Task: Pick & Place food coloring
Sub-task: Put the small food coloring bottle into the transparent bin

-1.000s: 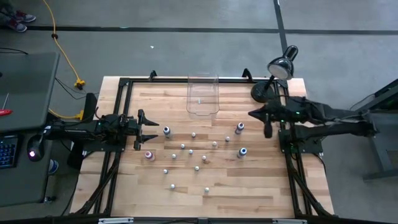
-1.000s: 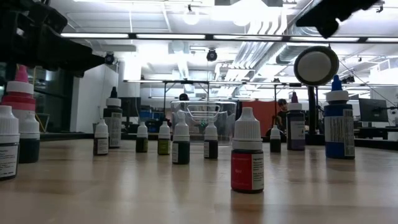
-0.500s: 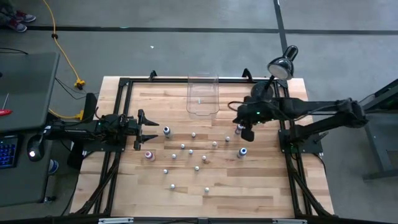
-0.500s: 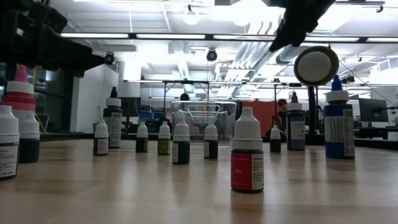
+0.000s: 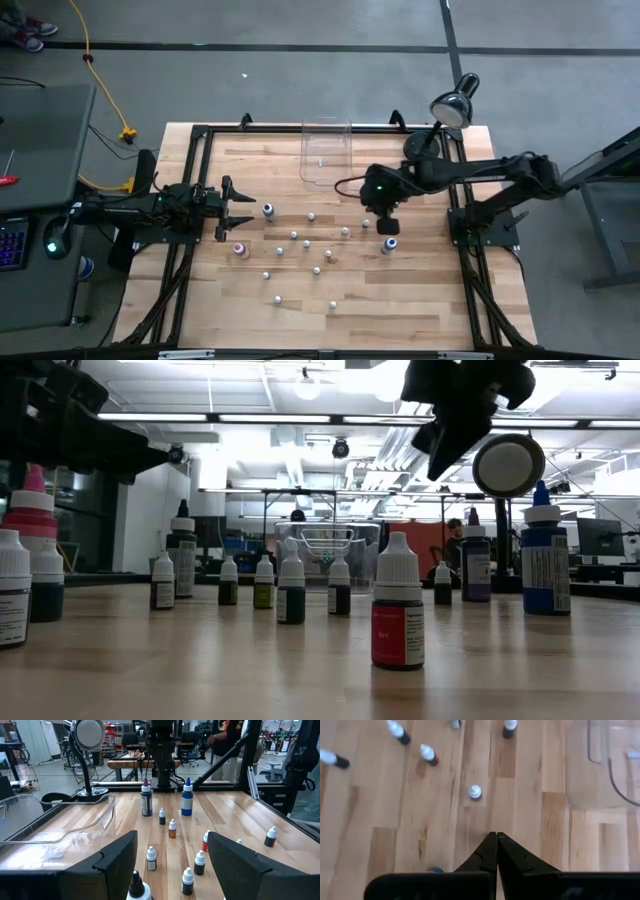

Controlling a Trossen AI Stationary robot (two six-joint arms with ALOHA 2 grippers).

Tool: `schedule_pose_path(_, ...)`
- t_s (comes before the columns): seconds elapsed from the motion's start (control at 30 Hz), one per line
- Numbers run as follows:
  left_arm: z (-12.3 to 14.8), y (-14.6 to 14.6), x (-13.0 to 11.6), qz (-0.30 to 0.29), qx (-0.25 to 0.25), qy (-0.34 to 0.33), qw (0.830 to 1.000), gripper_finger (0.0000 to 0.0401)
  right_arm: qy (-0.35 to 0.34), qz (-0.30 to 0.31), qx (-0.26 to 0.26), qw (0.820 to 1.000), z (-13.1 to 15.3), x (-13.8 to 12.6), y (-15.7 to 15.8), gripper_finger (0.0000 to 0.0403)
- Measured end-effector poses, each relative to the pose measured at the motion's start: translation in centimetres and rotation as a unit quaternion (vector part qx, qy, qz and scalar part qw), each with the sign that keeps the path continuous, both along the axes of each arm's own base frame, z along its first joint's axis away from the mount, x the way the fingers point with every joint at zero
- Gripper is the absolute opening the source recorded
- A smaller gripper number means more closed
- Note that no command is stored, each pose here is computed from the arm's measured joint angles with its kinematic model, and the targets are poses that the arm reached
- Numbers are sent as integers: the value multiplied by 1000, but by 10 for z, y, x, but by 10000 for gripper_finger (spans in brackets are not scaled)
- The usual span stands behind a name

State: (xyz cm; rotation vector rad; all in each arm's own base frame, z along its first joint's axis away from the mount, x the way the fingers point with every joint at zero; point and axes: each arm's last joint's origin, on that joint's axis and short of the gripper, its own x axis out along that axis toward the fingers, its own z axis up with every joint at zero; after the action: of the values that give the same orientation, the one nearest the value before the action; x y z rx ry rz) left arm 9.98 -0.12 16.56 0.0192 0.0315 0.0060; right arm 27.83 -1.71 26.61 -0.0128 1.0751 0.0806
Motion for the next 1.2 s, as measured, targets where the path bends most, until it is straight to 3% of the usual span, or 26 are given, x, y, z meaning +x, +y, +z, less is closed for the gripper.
schedule_pose_path(0.3, 0, 0, 0, 0, 0, 0, 1000, 239, 89, 63, -50, 993, -9, 26, -3, 14)
schedule_pose_path(0.5, 0, 0, 0, 0, 0, 0, 1000, 239, 115, 51, -43, 991, -23, 28, 0, 80)
schedule_pose_path(0.67, 0, 0, 0, 0, 0, 0, 1000, 239, 140, -5, -13, 990, -41, 21, 1, 133)
schedule_pose_path(0.9, 0, 0, 0, 0, 0, 0, 1000, 239, 124, -31, 24, 992, -56, 21, 3, 172)
schedule_pose_path(1.2, 0, 0, 0, 0, 0, 0, 1000, 239, 104, -27, 34, 994, -79, 17, 4, 177)
